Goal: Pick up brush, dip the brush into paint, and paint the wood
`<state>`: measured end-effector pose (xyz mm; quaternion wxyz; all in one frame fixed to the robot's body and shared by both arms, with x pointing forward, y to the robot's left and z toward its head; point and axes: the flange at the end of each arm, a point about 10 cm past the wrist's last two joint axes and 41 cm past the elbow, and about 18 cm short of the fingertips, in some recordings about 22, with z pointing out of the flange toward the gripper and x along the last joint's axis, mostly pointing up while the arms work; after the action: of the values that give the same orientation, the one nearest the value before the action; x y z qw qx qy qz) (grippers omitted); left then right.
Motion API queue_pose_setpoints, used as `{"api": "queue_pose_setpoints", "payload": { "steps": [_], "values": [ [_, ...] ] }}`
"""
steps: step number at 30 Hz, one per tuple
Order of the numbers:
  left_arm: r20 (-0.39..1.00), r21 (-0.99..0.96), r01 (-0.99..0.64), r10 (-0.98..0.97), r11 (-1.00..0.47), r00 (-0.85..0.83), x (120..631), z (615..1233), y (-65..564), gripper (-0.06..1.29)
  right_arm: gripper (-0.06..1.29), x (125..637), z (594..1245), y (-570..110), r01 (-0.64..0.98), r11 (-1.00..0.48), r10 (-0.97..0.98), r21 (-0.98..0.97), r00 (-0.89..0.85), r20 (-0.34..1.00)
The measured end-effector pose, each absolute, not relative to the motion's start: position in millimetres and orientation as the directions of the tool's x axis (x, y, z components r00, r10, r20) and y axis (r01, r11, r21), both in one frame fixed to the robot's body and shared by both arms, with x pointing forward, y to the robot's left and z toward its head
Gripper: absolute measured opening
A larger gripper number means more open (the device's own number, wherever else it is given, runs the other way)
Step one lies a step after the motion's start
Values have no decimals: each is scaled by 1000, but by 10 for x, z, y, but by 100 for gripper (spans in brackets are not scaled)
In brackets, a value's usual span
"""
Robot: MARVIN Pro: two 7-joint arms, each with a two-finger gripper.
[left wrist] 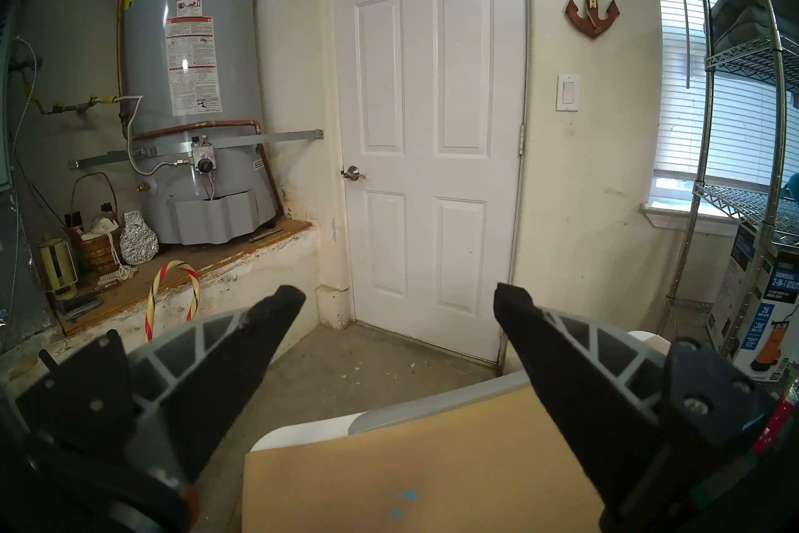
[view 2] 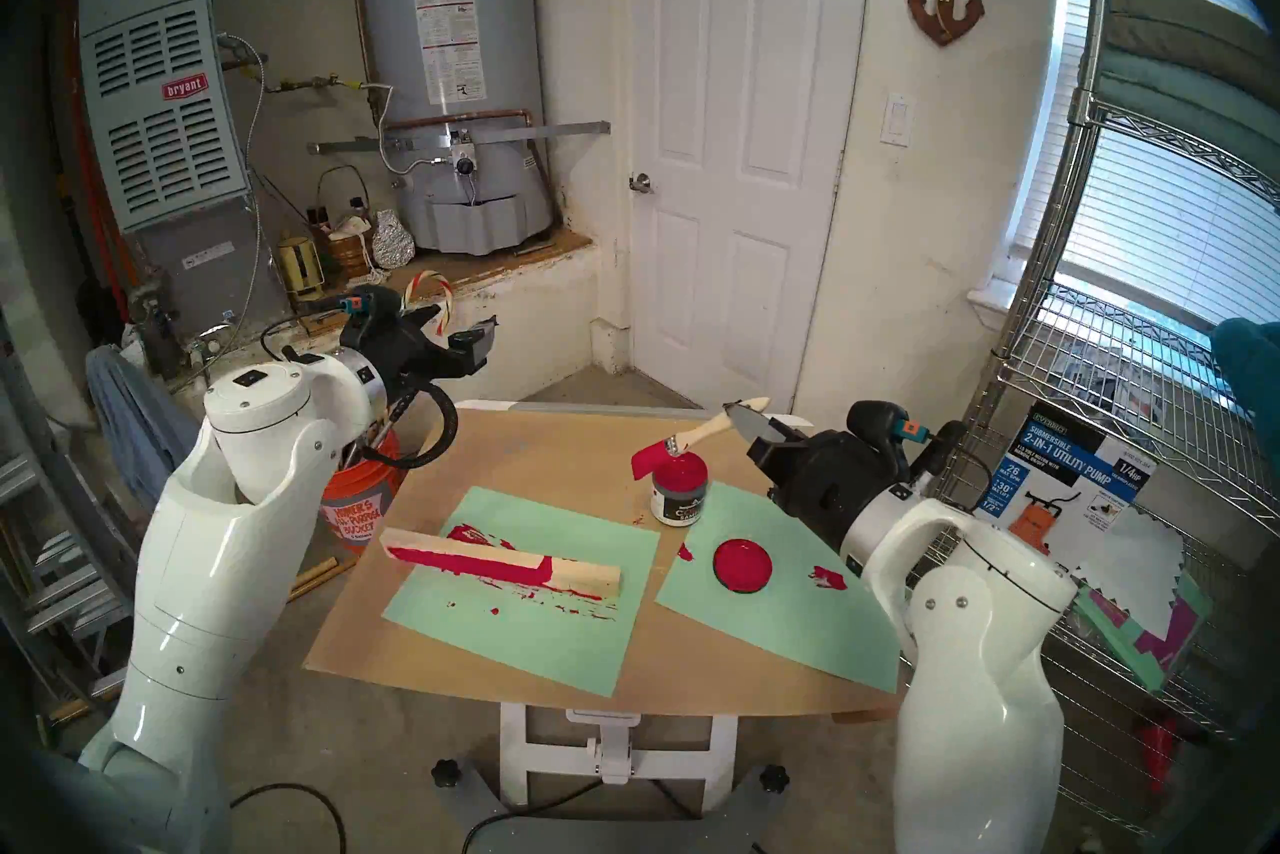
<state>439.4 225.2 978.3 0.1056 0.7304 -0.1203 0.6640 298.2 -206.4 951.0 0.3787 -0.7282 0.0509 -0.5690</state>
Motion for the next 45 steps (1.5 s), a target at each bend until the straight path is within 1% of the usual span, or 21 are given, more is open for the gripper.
{"api": "queue_pose_setpoints", "payload": {
  "steps": [8,23,35,45],
  "values": [
    [995,-6,-316,-36,-949,89,4394,9783,2251,125,-3,2788,9291,-1721,348,-633,-563,-692,408,719],
    [995,-5,-316,-36,-949,89,4394,9782,2252,125,-3,2545,9049,-1134,292,-617,-599,-731,429,676],
    [995,-5,-316,-35,-949,89,4394,9783,2252,125,-3,2511,8760,-847,241,-584,-632,-775,463,621],
    [995,-6,-316,-35,-949,89,4394,9784,2252,125,-3,2614,8588,-744,207,-558,-678,-804,444,585]
  ]
}}
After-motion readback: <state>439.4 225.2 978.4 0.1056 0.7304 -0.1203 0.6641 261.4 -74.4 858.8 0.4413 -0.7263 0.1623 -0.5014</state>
